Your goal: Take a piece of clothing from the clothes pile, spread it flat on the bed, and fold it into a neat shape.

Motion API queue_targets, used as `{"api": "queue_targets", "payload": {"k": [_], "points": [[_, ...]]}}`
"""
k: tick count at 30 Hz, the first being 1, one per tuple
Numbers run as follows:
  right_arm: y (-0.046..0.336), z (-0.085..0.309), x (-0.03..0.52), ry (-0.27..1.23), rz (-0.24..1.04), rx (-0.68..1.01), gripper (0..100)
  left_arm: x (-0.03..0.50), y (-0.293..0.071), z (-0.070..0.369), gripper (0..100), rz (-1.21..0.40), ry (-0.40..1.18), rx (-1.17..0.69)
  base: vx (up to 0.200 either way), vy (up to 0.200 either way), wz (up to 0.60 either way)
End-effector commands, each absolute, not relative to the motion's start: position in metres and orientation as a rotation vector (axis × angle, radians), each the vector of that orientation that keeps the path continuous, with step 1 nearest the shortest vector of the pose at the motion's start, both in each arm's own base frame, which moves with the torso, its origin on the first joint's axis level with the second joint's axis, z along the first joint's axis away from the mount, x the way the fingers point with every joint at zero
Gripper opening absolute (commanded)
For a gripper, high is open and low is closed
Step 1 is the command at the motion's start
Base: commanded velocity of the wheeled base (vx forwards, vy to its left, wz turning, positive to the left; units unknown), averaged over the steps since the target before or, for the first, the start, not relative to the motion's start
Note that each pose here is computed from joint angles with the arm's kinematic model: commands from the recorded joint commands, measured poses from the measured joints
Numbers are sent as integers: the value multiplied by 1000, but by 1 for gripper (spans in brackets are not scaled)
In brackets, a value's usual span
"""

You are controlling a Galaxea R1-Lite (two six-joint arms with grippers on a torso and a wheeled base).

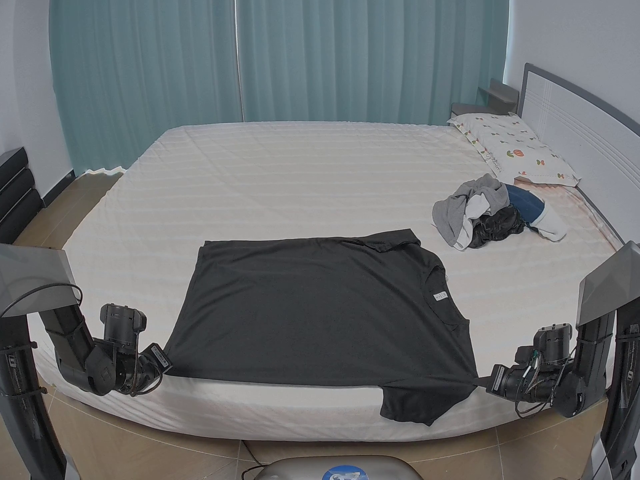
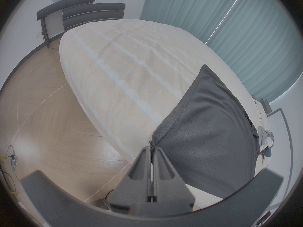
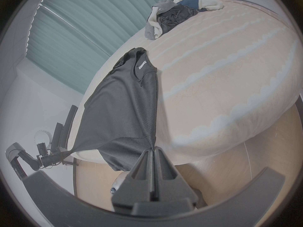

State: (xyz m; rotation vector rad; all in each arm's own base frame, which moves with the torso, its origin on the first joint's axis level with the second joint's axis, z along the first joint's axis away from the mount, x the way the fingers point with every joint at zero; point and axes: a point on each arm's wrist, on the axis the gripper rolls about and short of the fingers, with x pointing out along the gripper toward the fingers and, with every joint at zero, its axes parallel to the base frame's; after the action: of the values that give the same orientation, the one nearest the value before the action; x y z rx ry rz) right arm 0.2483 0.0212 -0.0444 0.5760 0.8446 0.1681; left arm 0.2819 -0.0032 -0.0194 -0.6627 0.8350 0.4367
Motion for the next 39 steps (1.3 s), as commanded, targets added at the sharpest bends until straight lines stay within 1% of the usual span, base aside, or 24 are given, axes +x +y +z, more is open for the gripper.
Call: {"api": "queue_targets", "payload": {"k": [1,9,10,12,15,17,18,25,29,32,39], "points": [[21,-47,249,851,168,577,0,284,-3,-21,0,438,835,-663,0,0,0],[18,-50,255,838,185,601,0,283,-4,-21,0,435,836,-665,0,0,0],[18,-50,255,836,186,605,100,283,-4,-20,100,432,834,-665,0,0,0],[18,-48,257,820,194,614,100,282,-4,-19,100,428,829,-669,0,0,0],[16,-31,266,715,204,721,100,283,-3,-8,100,346,816,-733,0,0,0],[16,-28,268,699,201,753,100,283,-1,-2,100,329,806,-749,0,0,0],[16,-23,271,676,209,832,100,283,6,9,100,291,781,-796,0,0,0],[19,-22,276,695,256,938,100,286,14,22,100,283,723,-871,0,0,0],[18,-22,281,690,249,986,100,297,21,30,100,305,666,-1034,0,0,0],[19,-22,281,692,249,994,100,299,23,31,100,264,687,-1088,200,0,0],[20,-23,281,696,248,993,100,301,24,28,100,250,706,-1101,200,0,0]]}}
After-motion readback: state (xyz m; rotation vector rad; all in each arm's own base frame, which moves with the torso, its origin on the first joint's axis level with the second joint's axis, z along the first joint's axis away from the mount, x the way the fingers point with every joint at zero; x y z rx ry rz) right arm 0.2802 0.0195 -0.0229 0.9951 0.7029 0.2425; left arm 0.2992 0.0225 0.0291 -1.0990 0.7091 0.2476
